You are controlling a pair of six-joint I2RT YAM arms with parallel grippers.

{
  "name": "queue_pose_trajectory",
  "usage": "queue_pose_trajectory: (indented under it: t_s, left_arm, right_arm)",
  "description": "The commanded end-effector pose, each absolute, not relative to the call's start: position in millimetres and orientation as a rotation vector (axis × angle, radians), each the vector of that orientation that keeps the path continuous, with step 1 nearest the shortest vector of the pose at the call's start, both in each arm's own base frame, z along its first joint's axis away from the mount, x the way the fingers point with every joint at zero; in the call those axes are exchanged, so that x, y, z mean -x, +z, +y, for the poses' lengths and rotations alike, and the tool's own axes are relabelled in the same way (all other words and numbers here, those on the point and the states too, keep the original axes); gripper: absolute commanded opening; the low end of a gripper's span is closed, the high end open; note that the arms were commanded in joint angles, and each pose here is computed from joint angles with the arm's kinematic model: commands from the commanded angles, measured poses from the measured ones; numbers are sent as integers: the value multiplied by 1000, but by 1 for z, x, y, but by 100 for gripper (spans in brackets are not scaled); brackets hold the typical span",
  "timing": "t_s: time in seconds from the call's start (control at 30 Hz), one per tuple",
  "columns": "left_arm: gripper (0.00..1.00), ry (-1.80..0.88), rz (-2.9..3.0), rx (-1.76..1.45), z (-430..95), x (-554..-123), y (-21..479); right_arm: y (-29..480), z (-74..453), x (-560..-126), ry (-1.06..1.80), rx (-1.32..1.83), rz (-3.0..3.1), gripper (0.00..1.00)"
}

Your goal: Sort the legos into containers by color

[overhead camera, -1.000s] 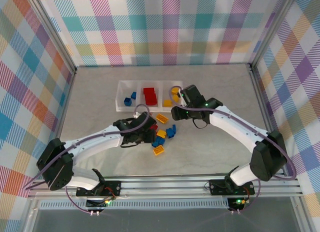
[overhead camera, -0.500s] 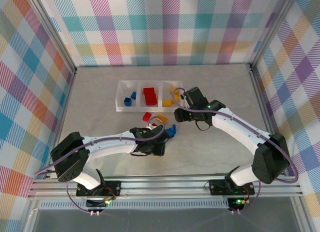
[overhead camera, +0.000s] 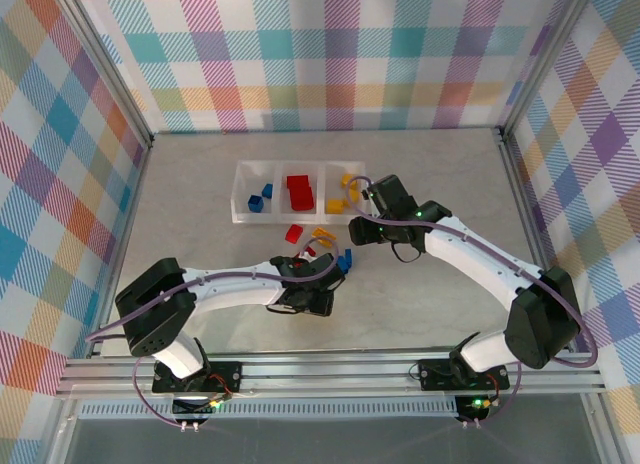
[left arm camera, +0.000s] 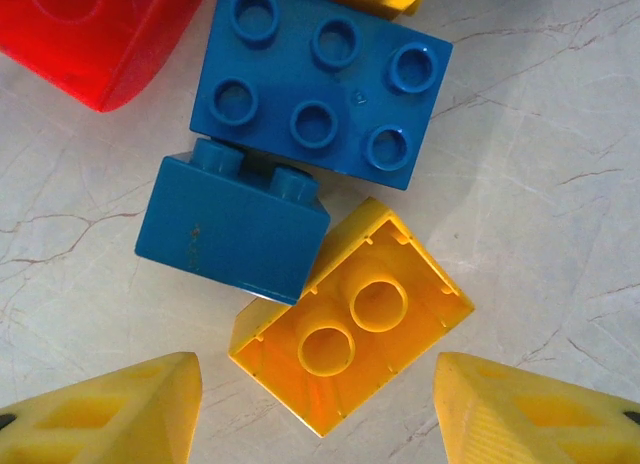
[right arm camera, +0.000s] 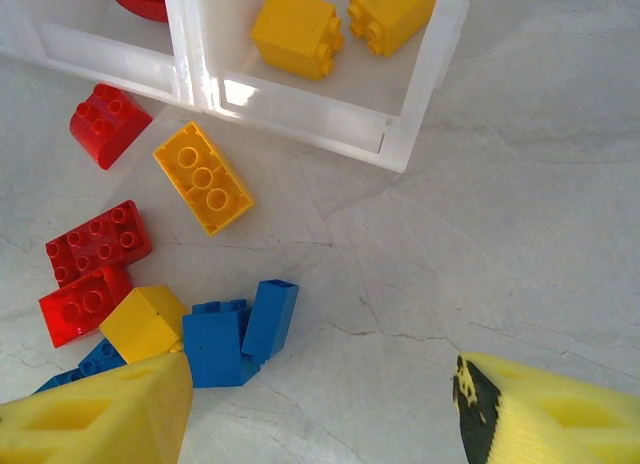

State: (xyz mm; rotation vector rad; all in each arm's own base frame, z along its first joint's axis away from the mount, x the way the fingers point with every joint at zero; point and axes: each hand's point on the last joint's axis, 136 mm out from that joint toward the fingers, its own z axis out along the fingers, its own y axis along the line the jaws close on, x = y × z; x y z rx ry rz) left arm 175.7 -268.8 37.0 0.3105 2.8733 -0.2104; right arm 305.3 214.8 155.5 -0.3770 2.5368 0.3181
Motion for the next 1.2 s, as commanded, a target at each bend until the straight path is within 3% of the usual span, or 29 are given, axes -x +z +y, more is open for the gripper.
queue_pose_trajectory:
  t_s: [0.0, 0.6, 1.17]
  left_arm:
    - [63, -268, 2861, -375, -284, -176, 41]
    - [60, -273, 2873, -429, -300, -177, 32]
    - [70, -200, 2845, -370, -302, -190, 29]
  right_arm:
    - [155, 208, -300, 308, 358, 2548, 70]
    - [154, 208, -301, 300, 365, 2550, 71]
    - [151, 205, -299, 295, 361, 2555, 77]
